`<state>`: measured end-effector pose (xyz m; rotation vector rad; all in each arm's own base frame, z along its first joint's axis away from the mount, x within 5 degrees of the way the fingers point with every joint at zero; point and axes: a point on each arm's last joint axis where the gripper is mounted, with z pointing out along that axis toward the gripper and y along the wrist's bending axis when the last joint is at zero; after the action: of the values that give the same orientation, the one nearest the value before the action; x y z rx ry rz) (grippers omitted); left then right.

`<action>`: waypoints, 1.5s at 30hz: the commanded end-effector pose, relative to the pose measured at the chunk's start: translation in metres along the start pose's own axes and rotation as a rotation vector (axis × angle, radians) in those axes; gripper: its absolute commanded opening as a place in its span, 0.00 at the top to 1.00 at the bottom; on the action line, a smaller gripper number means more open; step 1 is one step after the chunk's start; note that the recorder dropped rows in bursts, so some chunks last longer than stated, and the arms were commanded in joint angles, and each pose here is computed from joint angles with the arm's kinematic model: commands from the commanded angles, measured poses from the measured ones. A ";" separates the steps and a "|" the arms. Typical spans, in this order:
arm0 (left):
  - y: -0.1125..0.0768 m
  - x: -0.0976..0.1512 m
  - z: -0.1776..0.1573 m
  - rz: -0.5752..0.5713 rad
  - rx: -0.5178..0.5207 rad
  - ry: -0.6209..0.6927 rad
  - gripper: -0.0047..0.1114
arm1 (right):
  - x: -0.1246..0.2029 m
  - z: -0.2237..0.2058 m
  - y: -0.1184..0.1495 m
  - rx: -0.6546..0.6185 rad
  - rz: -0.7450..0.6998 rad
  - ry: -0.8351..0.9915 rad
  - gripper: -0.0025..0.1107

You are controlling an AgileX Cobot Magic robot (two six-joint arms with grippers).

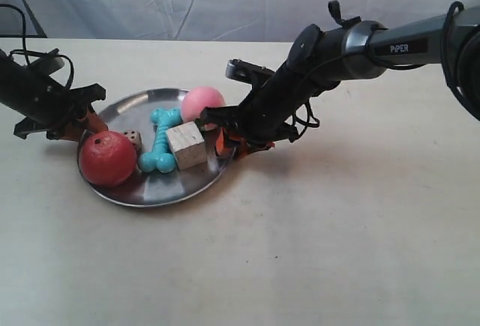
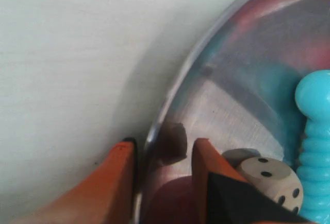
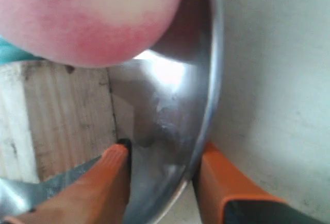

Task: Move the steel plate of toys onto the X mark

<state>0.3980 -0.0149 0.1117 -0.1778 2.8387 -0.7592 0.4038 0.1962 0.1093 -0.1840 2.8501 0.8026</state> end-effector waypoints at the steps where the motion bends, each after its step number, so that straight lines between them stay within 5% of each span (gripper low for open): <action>1: -0.009 0.003 0.000 0.004 0.030 0.018 0.66 | 0.001 -0.006 -0.002 0.086 0.008 0.013 0.57; 9: -0.008 -0.002 -0.029 0.083 -0.037 -0.044 0.66 | -0.002 -0.038 -0.004 0.190 -0.001 0.008 0.57; 12: -0.009 -0.003 -0.052 0.096 -0.104 -0.079 0.78 | -0.002 -0.062 0.004 0.234 -0.068 0.001 0.58; 14: -0.018 -0.004 -0.080 0.120 -0.108 -0.143 0.94 | -0.001 -0.092 0.016 0.259 -0.126 -0.042 0.71; 16: -0.038 -0.002 -0.116 0.173 -0.106 -0.241 0.96 | 0.005 -0.127 0.029 0.281 -0.180 -0.093 0.95; 20: -0.069 0.009 -0.169 0.246 -0.097 -0.430 0.96 | 0.019 -0.178 0.050 0.275 -0.231 -0.212 0.98; 29: -0.116 0.116 -0.276 0.407 -0.139 -0.925 0.96 | 0.122 -0.296 0.073 0.226 -0.363 -0.708 0.98; 38: -0.127 0.215 -0.274 0.591 -0.006 -1.065 0.96 | 0.239 -0.318 0.045 0.186 -0.465 -1.016 0.98; 41: -0.127 0.243 -0.274 0.700 -0.008 -1.151 0.96 | 0.268 -0.320 0.037 0.173 -0.489 -1.085 0.98; 45: -0.119 0.268 -0.277 0.702 -0.026 -1.279 0.96 | 0.288 -0.323 0.032 0.151 -0.502 -1.169 0.98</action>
<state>0.0968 -0.0316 0.3674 0.2850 1.5811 -0.2760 0.0830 0.0364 0.3405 -0.2728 1.6957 0.3775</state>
